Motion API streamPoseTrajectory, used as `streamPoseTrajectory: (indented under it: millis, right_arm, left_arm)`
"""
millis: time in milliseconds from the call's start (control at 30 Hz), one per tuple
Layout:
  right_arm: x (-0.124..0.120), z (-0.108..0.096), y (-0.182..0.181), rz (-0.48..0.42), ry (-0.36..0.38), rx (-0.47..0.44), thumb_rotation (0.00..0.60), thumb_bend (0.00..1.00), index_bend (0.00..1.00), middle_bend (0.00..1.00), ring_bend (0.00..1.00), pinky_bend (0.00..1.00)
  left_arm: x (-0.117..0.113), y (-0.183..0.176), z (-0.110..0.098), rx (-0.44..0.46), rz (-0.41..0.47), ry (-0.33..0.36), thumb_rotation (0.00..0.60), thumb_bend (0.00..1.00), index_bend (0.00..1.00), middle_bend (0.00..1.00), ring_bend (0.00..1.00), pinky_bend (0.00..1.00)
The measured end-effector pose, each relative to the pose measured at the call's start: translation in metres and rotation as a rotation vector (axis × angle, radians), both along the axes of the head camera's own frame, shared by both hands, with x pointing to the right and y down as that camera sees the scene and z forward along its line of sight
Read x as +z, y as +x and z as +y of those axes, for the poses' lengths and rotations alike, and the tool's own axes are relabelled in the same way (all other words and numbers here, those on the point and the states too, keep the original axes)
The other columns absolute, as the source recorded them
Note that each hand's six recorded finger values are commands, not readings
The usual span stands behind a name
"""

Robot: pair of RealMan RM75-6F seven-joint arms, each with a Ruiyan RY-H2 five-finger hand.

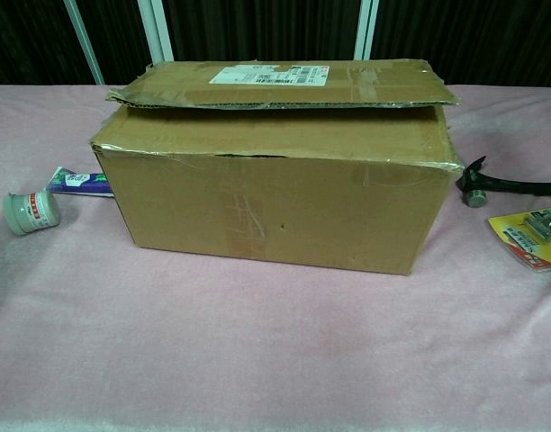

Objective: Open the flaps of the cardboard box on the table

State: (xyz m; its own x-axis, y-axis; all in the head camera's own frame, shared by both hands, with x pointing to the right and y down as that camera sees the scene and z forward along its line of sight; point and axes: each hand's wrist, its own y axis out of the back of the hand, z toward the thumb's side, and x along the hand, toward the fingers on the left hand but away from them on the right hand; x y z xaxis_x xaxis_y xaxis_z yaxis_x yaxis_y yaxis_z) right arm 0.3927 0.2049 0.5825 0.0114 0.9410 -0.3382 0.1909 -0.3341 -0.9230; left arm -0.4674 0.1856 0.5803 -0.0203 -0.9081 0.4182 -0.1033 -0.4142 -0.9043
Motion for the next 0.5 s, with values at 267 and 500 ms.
streamPoseTrajectory:
  millis: [267,500]
  right_arm:
    - [-0.0015,-0.0008,0.0,-0.006,0.007,0.002,0.6,0.31,0.0,0.0,0.0,0.24]
    - [-0.0023,-0.001,0.0001,-0.022,0.01,0.011,0.6,0.31,0.0,0.0,0.0,0.24]
  left_arm:
    - [-0.0005,0.0005,-0.0001,0.003,-0.003,0.005,0.6,0.1,0.0,0.0,0.0,0.0]
    - [-0.0019,0.0025,-0.0007,0.017,-0.012,0.02,0.6,0.1,0.0,0.0,0.0,0.0]
